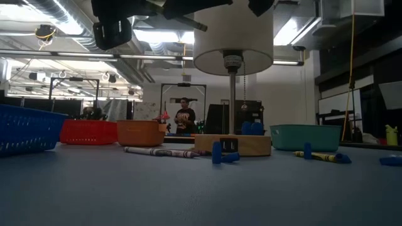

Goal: Sort crayons
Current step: Put the green crayon into the red bin

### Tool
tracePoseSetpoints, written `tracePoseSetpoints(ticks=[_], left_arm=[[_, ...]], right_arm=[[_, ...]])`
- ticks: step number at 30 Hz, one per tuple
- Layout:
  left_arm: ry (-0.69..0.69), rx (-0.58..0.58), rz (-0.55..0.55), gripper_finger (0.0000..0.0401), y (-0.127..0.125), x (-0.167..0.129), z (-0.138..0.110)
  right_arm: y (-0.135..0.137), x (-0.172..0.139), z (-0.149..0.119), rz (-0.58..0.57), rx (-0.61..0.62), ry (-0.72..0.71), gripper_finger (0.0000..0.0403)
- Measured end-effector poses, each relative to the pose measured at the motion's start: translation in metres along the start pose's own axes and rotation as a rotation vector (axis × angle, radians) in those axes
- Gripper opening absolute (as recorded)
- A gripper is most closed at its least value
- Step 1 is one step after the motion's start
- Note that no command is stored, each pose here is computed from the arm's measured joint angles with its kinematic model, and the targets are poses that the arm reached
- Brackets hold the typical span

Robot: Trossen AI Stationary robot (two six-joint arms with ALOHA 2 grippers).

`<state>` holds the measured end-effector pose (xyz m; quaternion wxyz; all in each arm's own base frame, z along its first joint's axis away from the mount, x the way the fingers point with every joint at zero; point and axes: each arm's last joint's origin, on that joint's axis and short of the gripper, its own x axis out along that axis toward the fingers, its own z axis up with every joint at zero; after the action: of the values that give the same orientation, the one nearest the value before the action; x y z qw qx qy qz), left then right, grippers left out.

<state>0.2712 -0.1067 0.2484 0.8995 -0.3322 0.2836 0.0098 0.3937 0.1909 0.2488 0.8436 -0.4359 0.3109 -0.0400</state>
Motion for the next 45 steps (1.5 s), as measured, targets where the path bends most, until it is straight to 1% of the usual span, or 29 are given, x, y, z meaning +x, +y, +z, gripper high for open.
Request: tracePoseSetpoints(ticks=[6, 10, 18, 22, 24, 26, 32, 34, 37, 41, 45], left_arm=[[0.002, 0.000, 0.004, 0.0039, 0.000, 0.000, 0.000], [0.002, -0.001, 0.009, 0.0022, 0.001, 0.000, 0.000], [0.000, -0.001, 0.010, 0.0015, 0.001, 0.000, 0.000], [0.006, 0.001, 0.016, 0.0014, 0.001, 0.000, -0.001], [0.011, 0.004, 0.017, 0.0014, 0.001, 0.000, -0.002], [0.011, 0.004, 0.017, 0.0014, 0.001, 0.000, -0.002], [0.006, 0.006, 0.026, 0.0014, 0.002, 0.000, -0.001], [0.024, 0.011, 0.054, 0.0014, 0.005, 0.000, -0.003], [0.077, 0.024, 0.136, 0.0014, 0.013, -0.001, -0.008], [0.142, 0.055, 0.289, 0.0014, 0.027, -0.004, -0.015], [0.207, 0.075, 0.415, 0.0014, 0.040, -0.009, -0.018]], right_arm=[[0.000, 0.000, 0.000, 0.000, 0.000, 0.000, 0.0014], [0.000, 0.000, 0.000, 0.001, -0.001, -0.001, 0.0014], [0.000, -0.001, 0.000, 0.004, -0.001, -0.002, 0.0014], [0.001, -0.001, 0.001, 0.043, 0.002, -0.028, 0.0016], [0.001, 0.000, 0.001, 0.055, 0.004, -0.036, 0.0025], [0.001, 0.000, 0.002, 0.066, 0.005, -0.042, 0.0044], [0.001, 0.000, 0.002, 0.077, 0.012, -0.050, 0.0122], [0.001, -0.001, 0.002, 0.080, 0.025, -0.051, 0.0140], [0.002, -0.001, 0.002, 0.100, 0.073, -0.059, 0.0156], [0.004, -0.001, 0.003, 0.181, 0.154, -0.089, 0.0162], [0.009, -0.002, 0.002, 0.294, 0.215, -0.098, 0.0163]])
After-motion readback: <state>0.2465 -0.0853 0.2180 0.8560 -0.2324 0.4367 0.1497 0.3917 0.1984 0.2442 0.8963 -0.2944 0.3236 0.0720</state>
